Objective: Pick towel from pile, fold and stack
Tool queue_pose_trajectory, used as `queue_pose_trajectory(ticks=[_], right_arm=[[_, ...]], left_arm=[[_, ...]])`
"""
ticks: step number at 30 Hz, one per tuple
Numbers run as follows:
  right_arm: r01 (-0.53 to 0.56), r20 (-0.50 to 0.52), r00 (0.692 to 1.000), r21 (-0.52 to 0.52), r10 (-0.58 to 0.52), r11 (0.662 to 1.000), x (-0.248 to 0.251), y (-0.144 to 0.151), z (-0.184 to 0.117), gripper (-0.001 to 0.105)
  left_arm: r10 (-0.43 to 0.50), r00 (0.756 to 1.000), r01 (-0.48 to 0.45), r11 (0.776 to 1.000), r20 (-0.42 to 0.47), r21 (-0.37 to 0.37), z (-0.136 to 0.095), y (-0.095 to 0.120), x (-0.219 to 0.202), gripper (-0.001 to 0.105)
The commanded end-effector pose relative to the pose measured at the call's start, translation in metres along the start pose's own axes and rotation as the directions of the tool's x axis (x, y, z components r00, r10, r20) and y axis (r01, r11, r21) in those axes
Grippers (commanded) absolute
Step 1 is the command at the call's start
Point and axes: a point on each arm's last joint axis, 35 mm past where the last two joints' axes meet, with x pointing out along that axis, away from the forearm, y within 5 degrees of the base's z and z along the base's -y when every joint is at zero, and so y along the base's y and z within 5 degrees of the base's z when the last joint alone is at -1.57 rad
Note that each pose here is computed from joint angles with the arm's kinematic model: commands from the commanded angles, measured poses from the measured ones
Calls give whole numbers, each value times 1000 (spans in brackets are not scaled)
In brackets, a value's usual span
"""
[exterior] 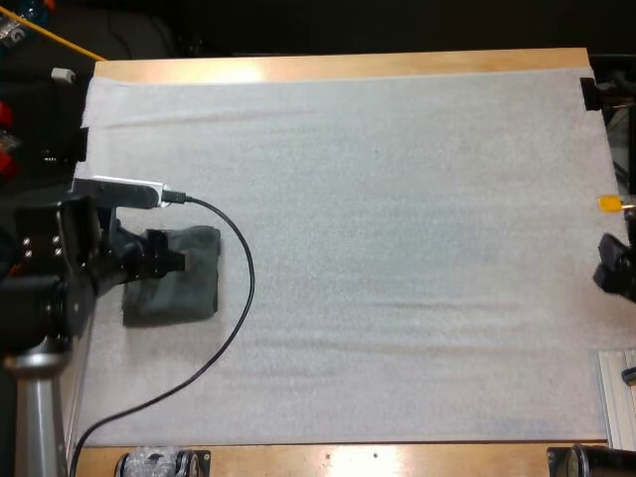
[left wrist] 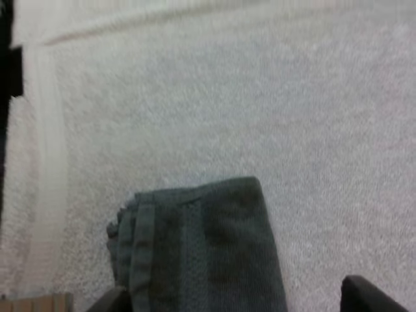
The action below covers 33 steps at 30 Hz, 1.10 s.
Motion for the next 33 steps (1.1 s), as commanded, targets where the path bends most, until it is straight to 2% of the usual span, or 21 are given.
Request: queue_pose_trajectory(ticks=[1,9,18,22,29,33], right_arm=[[3,14,1000,-34,-3,999,-9,2,-3,77],[47,160,987,-91,-32,995,-62,13,-20,77],[58,259,965,-94,-32,994,-104,25,-49,77],[-15,278,959,-103,44,995,-117,34,-65,77],[-15,304,952,-84,40,996,-136,42,-93,77],[-12,328,944,-73,36,997,-146,47,-107,77]], left_arm=[[-13,1000,13,1000,25,-2,-3,-1,-10,62],[-83,989,83,997,120,1,-23,-4,-50,62],[-96,966,99,995,241,0,-80,-2,-87,62],[-104,940,106,994,324,14,-113,0,-102,62],[-116,894,81,992,434,97,-171,3,-125,62],[-120,872,81,992,475,102,-197,5,-135,62]])
